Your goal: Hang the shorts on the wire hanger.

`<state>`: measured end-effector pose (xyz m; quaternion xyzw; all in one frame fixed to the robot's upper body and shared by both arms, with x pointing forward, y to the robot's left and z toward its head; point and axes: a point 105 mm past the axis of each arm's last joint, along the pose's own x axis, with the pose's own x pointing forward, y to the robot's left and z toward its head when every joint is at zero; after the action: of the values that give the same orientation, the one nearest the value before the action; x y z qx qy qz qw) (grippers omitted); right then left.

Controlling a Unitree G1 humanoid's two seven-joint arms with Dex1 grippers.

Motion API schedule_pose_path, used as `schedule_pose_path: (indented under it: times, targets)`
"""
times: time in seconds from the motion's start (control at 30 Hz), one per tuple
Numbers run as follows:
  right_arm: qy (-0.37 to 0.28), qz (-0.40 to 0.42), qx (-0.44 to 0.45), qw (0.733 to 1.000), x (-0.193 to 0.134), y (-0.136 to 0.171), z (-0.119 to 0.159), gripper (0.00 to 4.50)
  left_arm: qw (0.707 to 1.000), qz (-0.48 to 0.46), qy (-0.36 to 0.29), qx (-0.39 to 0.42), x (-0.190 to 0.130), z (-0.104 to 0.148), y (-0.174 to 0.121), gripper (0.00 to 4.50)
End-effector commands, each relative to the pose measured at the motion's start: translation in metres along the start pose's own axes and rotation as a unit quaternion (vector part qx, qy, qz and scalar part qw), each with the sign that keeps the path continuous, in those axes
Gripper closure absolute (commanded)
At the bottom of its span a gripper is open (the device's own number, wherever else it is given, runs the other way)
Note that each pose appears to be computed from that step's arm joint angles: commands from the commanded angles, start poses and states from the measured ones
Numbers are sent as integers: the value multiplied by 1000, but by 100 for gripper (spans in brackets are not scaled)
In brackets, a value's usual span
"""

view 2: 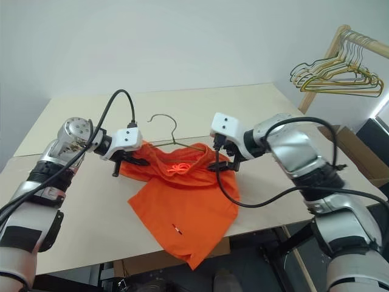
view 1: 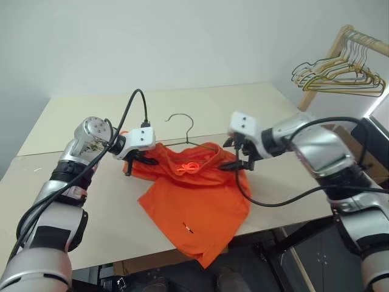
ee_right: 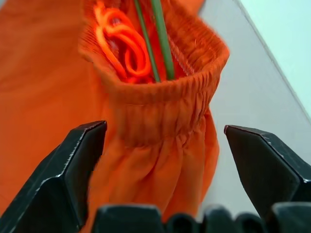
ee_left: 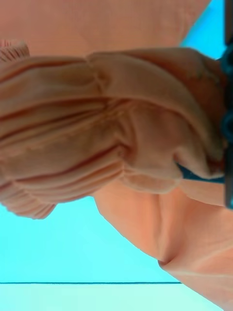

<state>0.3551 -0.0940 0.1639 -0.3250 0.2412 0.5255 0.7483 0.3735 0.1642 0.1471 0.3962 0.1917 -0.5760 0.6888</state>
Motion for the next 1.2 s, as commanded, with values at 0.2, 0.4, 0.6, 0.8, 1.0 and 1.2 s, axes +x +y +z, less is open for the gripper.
schedule_pose_path:
  times: [0.2, 0.4, 0.6, 0.8, 1.0, 1.2]
  targets:
    - [14, 1, -20, 1000, 0, -15, 6, 162, 999, 27, -30, 28, -17, 20, 10, 450]
    - [15, 26, -24, 999, -9, -10, 5, 387, 999, 21, -26, 41, -17, 18, 5, 450]
    - [0, 67, 14, 998, -16, 1, 4, 447, 997, 4, -37, 68, -12, 21, 1, 450]
    - [-17, 83, 113, 990, -30, 15, -15, 450, 989, 17, -139, 44, -29, 47, 8, 267]
    - [-39, 46, 255, 965, -55, 34, -49, 450, 973, 106, -206, -8, -61, 53, 30, 75]
    - [-46, -68, 393, 916, -91, 38, -88, 450, 903, 223, -348, -117, -91, 80, 49, 4]
